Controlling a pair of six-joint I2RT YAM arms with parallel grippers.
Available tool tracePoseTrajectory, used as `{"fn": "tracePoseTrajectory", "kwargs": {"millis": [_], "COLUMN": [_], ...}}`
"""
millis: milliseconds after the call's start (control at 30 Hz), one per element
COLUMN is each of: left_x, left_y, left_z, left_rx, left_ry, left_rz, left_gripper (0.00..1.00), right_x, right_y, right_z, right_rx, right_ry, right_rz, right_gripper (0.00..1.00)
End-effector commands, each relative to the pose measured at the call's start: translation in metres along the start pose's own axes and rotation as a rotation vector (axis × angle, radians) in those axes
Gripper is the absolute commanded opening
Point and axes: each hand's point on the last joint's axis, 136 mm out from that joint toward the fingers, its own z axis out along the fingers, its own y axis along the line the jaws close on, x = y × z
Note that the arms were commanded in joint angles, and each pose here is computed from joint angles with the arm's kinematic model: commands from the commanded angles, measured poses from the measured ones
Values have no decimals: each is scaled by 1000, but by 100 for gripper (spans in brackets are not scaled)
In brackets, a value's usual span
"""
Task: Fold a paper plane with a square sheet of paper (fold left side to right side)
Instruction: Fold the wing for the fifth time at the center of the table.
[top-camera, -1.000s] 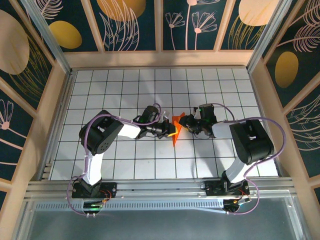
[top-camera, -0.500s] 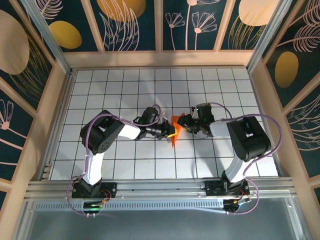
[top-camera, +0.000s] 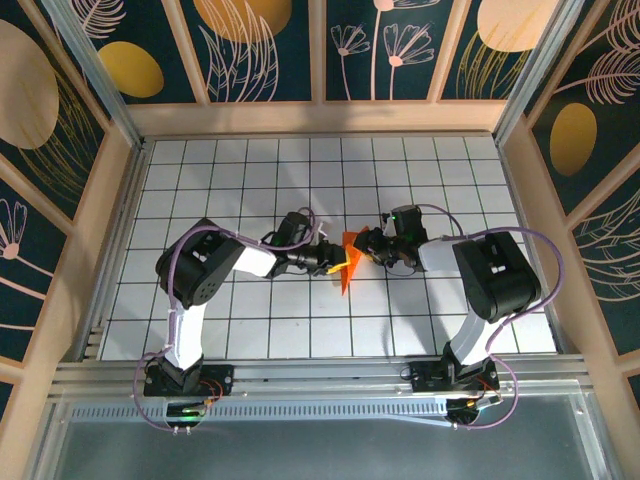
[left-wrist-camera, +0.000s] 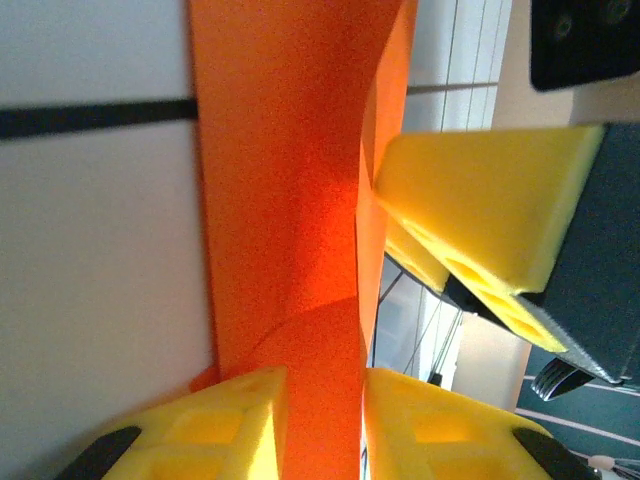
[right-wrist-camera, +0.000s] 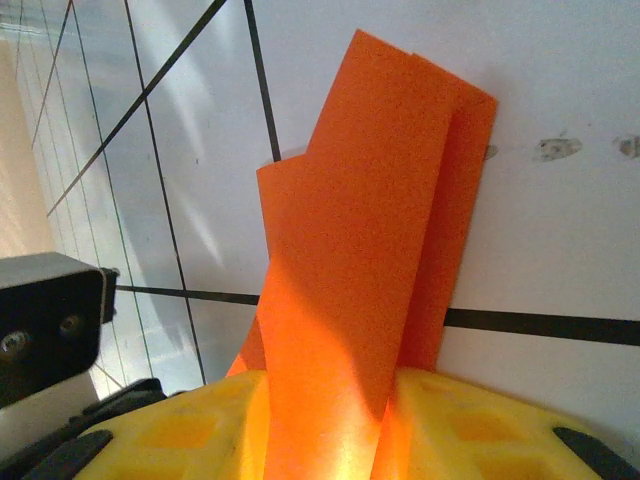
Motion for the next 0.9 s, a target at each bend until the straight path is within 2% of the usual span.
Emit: {"fn": "tracePoseTrajectory", "kwargs": {"millis": [0, 400, 733, 867], "left_x": [-7, -15, -14, -13], "left_y": [-7, -4, 9, 17], "left_z": [-8, 0, 2, 3], "left_rx": [4, -14, -55, -79], "left_ry": [-17, -12, -10, -8], "left_rz": [36, 51, 47, 42], "left_gripper": [28, 27, 8, 3], "right_x": [6, 6, 7, 7], "right_y": [-18, -18, -19, -19], "right_z": [10, 11, 13, 13], "right_rx": [72, 75, 84, 89], "right_ry": [17, 24, 28, 29], "right_rz": [-6, -9, -14, -17], "right_gripper": [37, 37, 37, 37]}}
